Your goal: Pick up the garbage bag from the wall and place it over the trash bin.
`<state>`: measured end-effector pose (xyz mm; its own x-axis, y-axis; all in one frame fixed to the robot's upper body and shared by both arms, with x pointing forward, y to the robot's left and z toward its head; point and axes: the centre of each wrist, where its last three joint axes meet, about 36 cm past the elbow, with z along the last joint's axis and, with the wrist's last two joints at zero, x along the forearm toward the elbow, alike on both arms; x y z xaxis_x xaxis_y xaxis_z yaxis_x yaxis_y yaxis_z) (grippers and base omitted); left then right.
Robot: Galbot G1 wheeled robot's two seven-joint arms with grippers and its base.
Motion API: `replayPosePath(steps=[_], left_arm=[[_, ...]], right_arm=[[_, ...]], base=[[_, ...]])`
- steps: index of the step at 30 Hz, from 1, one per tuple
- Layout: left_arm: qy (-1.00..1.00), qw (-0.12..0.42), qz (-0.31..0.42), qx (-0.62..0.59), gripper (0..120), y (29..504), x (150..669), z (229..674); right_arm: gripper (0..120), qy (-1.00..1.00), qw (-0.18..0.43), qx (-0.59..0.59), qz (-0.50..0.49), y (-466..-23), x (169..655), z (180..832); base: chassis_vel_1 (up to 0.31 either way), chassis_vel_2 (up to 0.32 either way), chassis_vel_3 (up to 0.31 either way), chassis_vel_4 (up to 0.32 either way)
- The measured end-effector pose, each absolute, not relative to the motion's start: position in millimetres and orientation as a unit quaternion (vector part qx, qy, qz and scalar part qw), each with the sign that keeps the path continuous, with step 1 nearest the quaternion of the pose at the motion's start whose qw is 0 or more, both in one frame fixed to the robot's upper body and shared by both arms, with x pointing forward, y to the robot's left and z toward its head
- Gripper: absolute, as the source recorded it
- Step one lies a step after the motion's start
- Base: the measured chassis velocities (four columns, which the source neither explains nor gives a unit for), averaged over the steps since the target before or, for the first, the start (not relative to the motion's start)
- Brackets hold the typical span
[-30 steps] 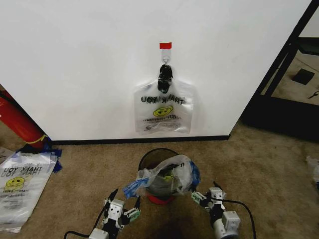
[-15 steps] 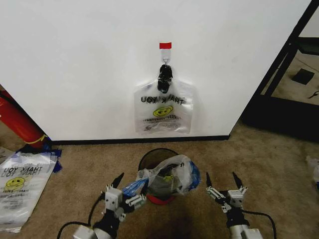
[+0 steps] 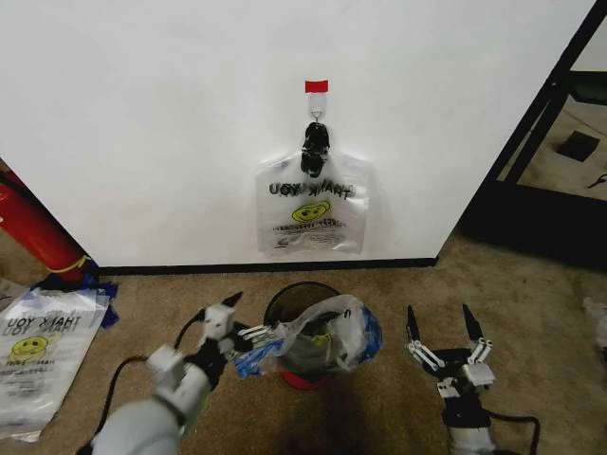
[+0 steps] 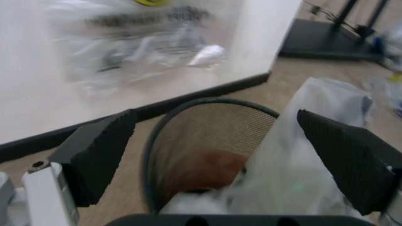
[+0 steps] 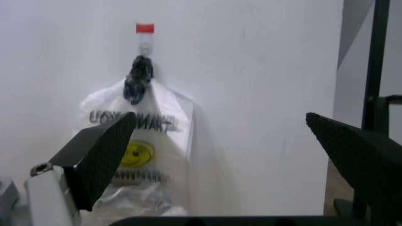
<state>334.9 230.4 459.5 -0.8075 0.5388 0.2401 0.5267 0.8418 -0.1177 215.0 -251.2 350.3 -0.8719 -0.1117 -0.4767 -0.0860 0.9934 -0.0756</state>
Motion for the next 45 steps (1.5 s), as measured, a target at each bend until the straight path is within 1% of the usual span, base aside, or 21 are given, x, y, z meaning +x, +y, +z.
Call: replayPosePath(steps=[3,6,7,12,17,20,25,28,29,31,35,37,38,43,44,45], left_arm=[[-0.95,0.135,0.015,-0.281,100,231.1,370.9,462.9],[-0.957,0.135,-0.011,-0.255,100,232.6,403.8,469.0],[-0.957,0.135,-0.011,-0.255,100,232.6,403.8,469.0],[-0.945,0.176,-0.037,-0.273,100,235.4,433.0,472.4],[-0.932,0.207,-0.034,-0.296,100,232.3,443.2,469.1],[-0.915,0.229,-0.035,-0.33,100,226.8,453.8,468.9],[-0.903,0.25,-0.044,-0.348,99,222.7,467.2,462.9],[-0.889,0.28,-0.052,-0.358,98,221.5,486.1,458.8],[-0.889,0.28,-0.052,-0.358,98,221.5,486.1,458.8],[-0.883,0.298,-0.058,-0.358,95,219.8,496.0,459.7],[-0.874,0.33,-0.078,-0.347,81,211.1,507.4,461.5],[-0.873,0.339,-0.091,-0.34,73,206.7,513.2,462.8],[-0.873,0.339,-0.091,-0.34,73,206.7,513.2,462.8],[-0.867,0.353,-0.099,-0.338,50,203.7,521.4,464.7],[-0.867,0.353,-0.099,-0.338,50,203.7,521.4,464.7],[-0.866,0.356,-0.097,-0.339,47,203.8,521.9,464.7]], right_arm=[[100,0.968,0.247,-0.031,-0.018,-250.3,207.6,352.7],[100,0.97,0.243,-0.01,-0.006,-251.7,198.3,354.0],[100,0.97,0.243,-0.01,-0.006,-251.7,198.3,354.0],[100,0.97,0.242,0.005,0.003,-252.4,183.8,357.7],[100,0.97,0.242,0.006,0.002,-249.5,181.0,359.5],[100,0.972,0.234,0.009,0.001,-248.3,179.7,361.1],[100,0.973,0.233,0.012,0.003,-247.3,179.1,364.2],[100,0.972,0.235,0.013,0.004,-248.5,177.5,369.7],[100,0.972,0.235,0.013,0.004,-248.5,177.5,369.7],[100,0.972,0.236,0.015,0.005,-249.9,175.7,372.1],[100,0.972,0.236,0.019,0.007,-250.3,172.6,372.0],[100,0.972,0.234,0.019,0.01,-248.8,171.9,370.5],[100,0.972,0.234,0.019,0.01,-248.8,171.9,370.5],[100,0.972,0.232,0.015,0.014,-245.1,173.3,371.1],[100,0.972,0.232,0.015,0.014,-245.1,173.3,371.1],[100,0.973,0.232,0.015,0.014,-244.9,173.5,371.1]], base=[[0.0,0.0,0.0,0.0],[0.0,0.0,0.0,0.0],[0.0,0.0,0.0,0.0],[0.0,0.0,0.0,0.0],[0.0,0.0,0.0,0.0],[0.0,0.0,0.0,0.0],[0.0,0.0,0.0,0.0],[0.0,0.0,0.0,0.0],[0.0,0.0,0.0,0.0],[0.0,0.0,0.0,0.0],[0.0,0.0,0.0,0.0],[0.0,0.0,0.0,0.0],[0.0,0.0,0.0,0.0],[0.0,0.0,0.0,0.0],[0.0,0.0,0.0,0.0],[0.0,0.0,0.0,0.0]])
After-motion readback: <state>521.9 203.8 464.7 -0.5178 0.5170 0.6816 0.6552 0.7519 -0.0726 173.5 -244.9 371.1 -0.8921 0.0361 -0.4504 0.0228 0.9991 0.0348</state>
